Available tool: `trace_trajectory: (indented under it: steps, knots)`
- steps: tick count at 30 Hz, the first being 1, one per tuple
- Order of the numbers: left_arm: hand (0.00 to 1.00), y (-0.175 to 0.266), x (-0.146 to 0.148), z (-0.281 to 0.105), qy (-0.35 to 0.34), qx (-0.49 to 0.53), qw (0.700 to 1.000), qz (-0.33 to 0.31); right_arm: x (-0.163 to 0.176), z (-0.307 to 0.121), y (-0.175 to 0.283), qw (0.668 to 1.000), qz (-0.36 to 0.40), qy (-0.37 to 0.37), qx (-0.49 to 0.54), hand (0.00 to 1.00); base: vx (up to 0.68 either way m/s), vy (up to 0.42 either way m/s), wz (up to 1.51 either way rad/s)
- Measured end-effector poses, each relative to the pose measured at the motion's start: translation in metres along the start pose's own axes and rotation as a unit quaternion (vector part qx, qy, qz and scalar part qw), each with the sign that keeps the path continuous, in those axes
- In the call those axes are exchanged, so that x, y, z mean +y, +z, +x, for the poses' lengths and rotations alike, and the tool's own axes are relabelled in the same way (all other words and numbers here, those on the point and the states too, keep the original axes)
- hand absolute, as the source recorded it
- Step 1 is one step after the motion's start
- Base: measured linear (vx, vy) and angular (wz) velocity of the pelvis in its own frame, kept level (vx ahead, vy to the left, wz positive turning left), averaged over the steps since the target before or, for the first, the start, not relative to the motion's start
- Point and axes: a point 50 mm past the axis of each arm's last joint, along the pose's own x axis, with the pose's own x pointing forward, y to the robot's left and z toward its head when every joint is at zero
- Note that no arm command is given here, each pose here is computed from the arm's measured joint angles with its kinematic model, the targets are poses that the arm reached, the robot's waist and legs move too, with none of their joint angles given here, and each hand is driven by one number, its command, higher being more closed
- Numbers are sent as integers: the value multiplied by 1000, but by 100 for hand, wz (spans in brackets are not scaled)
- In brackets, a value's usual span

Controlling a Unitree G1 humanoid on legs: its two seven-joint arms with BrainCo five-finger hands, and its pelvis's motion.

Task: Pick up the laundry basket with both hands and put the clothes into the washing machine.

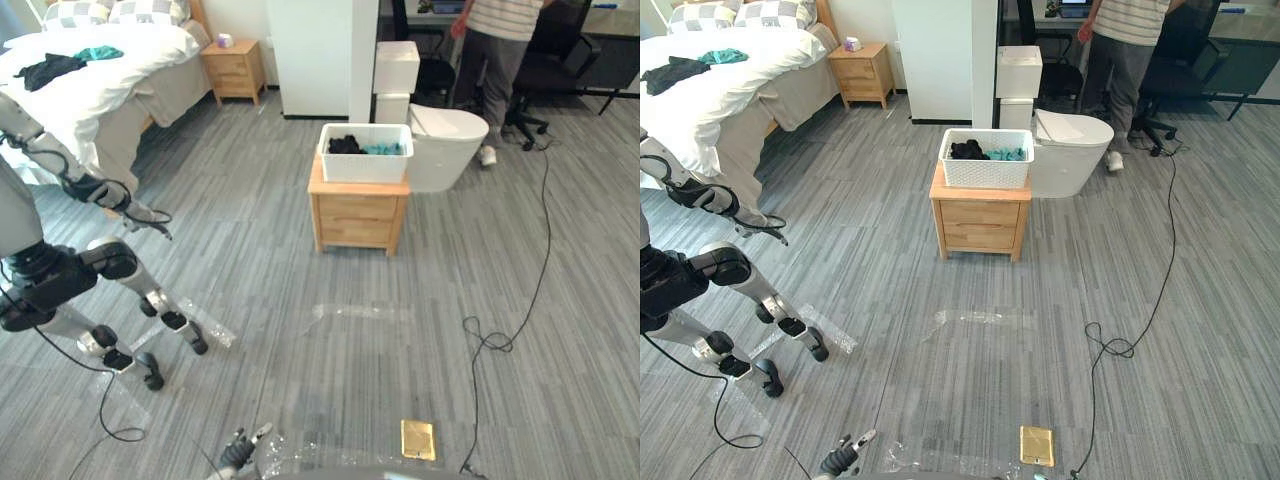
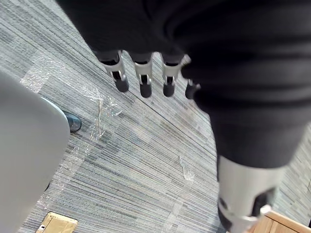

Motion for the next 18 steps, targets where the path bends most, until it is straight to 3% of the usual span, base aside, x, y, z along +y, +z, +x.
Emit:
trace_trajectory:
  steps: [18]
  knots:
    - [0, -1, 0, 0, 0, -1, 1000, 1, 1, 1, 5, 1000, 4, 1, -7, 0, -26, 0, 0]
